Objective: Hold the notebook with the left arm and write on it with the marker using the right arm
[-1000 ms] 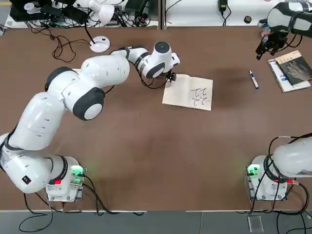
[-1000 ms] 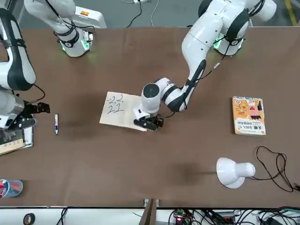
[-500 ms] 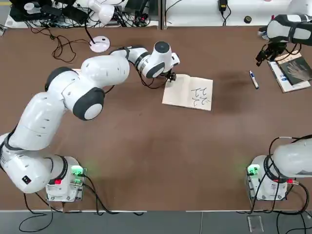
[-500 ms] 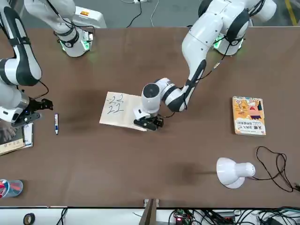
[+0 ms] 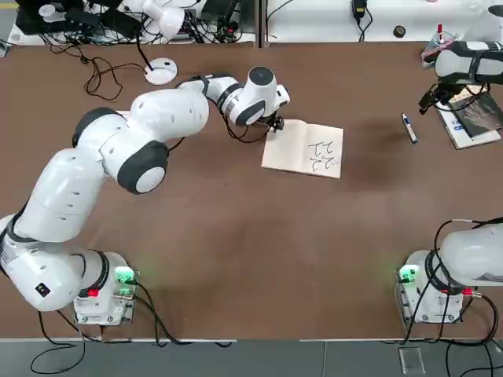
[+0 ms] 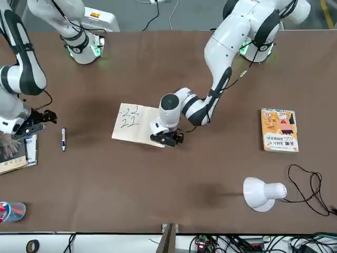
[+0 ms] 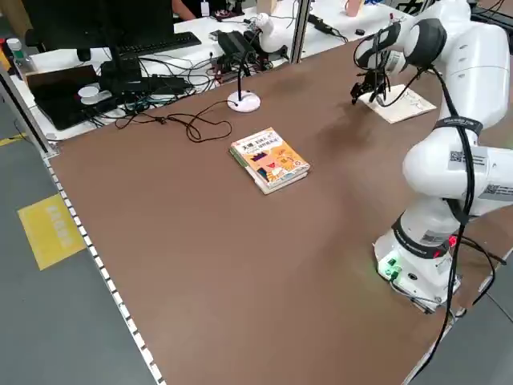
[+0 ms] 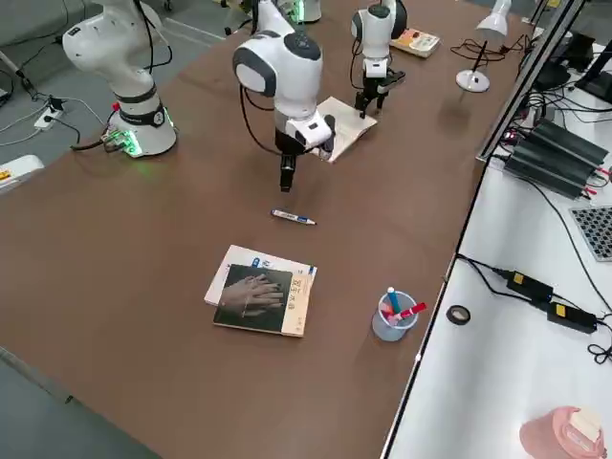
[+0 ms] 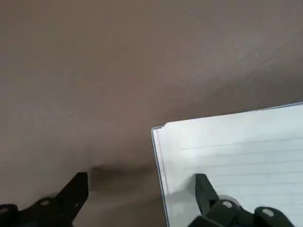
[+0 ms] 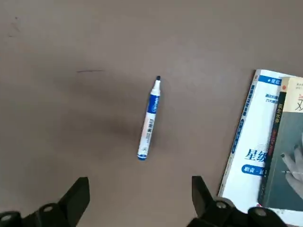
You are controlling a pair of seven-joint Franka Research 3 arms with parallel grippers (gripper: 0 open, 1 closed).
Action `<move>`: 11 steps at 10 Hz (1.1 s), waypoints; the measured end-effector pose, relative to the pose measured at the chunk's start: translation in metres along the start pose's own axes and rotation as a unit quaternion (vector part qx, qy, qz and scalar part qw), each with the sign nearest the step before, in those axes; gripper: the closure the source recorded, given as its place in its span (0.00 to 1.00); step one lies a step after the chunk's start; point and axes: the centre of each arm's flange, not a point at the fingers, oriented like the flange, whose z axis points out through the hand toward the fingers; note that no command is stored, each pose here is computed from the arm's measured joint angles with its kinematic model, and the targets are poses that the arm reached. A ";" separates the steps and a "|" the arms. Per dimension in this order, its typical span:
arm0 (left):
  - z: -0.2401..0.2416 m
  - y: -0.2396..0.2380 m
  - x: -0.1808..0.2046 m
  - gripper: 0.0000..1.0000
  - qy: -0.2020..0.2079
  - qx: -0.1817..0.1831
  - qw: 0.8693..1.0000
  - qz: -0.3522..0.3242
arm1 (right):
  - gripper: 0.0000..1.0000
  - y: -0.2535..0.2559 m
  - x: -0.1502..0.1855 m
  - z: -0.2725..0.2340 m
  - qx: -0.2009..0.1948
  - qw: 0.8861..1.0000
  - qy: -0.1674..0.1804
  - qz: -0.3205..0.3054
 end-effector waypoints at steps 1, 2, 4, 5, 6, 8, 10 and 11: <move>0.000 0.000 0.000 0.00 0.000 0.000 1.000 0.000 | 0.04 0.002 -0.001 0.010 -0.002 1.000 0.005 0.002; 0.000 0.000 0.000 0.00 0.000 0.000 1.000 0.000 | 0.04 0.002 -0.002 0.021 -0.004 1.000 0.010 0.003; 0.000 0.000 0.000 0.00 0.000 0.000 1.000 0.000 | 0.05 0.002 -0.004 0.046 -0.004 1.000 0.013 0.003; 0.000 0.000 0.000 0.00 0.000 0.000 1.000 0.000 | 0.05 0.001 -0.004 0.058 -0.005 1.000 0.018 0.003; 0.000 0.000 0.000 0.00 0.001 0.001 1.000 0.001 | 0.05 0.000 -0.006 0.068 -0.007 1.000 0.022 0.003; 0.000 0.000 0.000 0.00 0.001 0.001 1.000 0.001 | 0.05 -0.003 -0.008 0.086 -0.008 1.000 0.026 -0.001; 0.000 0.000 0.000 0.00 0.001 0.002 1.000 0.001 | 0.05 -0.004 -0.008 0.098 -0.012 0.999 0.033 -0.010; 0.000 0.000 0.000 0.00 0.001 0.002 1.000 0.002 | 0.05 -0.005 -0.007 0.103 -0.014 0.999 0.037 -0.020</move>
